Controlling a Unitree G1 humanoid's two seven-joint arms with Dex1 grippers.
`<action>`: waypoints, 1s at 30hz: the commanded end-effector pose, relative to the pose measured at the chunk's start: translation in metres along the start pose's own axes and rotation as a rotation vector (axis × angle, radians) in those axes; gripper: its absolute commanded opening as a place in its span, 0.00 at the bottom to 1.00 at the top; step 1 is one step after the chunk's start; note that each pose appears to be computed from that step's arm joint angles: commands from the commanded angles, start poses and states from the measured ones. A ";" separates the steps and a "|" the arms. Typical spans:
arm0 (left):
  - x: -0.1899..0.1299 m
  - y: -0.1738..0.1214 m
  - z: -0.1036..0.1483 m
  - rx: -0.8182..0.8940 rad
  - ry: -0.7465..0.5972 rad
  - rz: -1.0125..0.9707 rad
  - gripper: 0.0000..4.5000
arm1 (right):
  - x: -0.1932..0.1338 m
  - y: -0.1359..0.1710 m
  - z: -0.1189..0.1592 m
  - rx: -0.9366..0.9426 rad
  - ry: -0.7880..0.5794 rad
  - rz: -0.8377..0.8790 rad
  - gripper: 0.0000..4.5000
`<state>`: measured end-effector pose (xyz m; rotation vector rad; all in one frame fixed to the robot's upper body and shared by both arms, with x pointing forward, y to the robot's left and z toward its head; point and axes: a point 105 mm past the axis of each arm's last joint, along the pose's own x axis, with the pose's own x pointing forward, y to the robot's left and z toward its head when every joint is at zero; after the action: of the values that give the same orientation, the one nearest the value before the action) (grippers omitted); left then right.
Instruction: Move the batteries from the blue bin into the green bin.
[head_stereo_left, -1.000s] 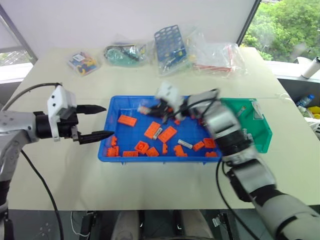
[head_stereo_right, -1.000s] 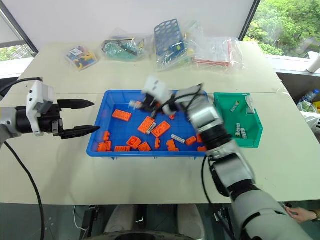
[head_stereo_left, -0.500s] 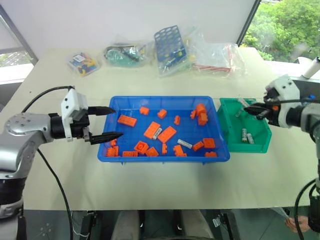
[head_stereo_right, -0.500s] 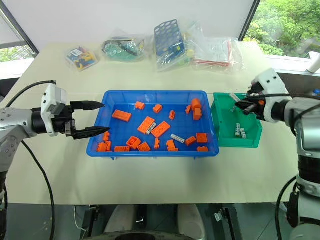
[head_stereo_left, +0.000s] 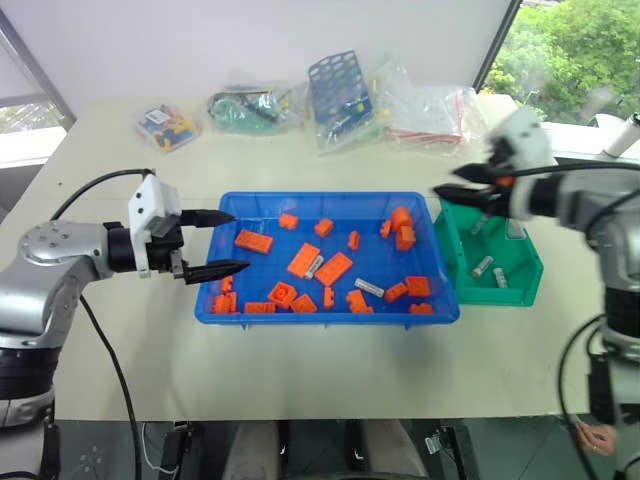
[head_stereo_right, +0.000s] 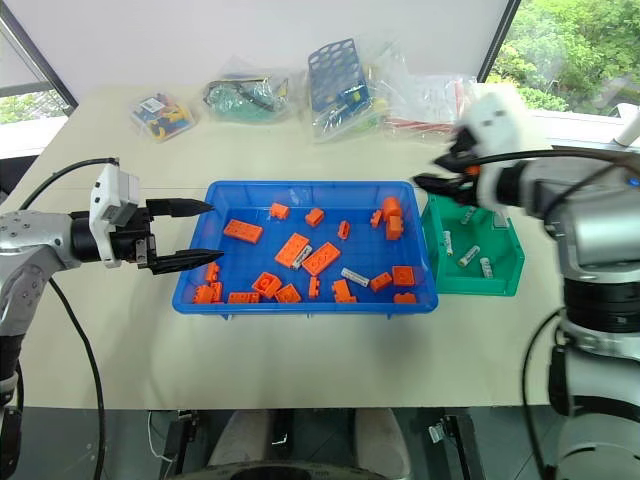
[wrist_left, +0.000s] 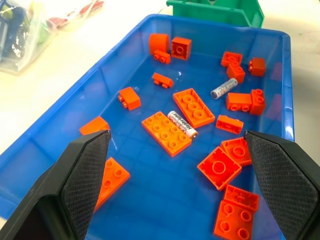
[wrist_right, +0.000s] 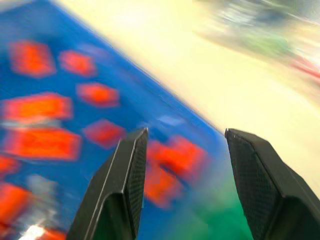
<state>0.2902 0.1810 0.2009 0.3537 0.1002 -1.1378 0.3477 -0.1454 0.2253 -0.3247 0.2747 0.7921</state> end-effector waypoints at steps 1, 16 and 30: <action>-0.002 -0.001 0.010 0.041 -0.009 0.009 1.00 | 0.030 0.030 0.000 -0.021 0.012 0.075 0.73; -0.001 -0.008 0.012 0.043 0.000 -0.002 1.00 | 0.096 0.101 -0.045 -0.036 0.168 0.253 0.98; 0.005 -0.017 0.023 0.032 -0.028 -0.092 1.00 | 0.112 0.100 -0.069 -0.009 0.204 0.243 0.70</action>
<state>0.2799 0.1693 0.2059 0.3398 0.1136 -1.1980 0.3420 -0.0304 0.1057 -0.3978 0.5019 1.0069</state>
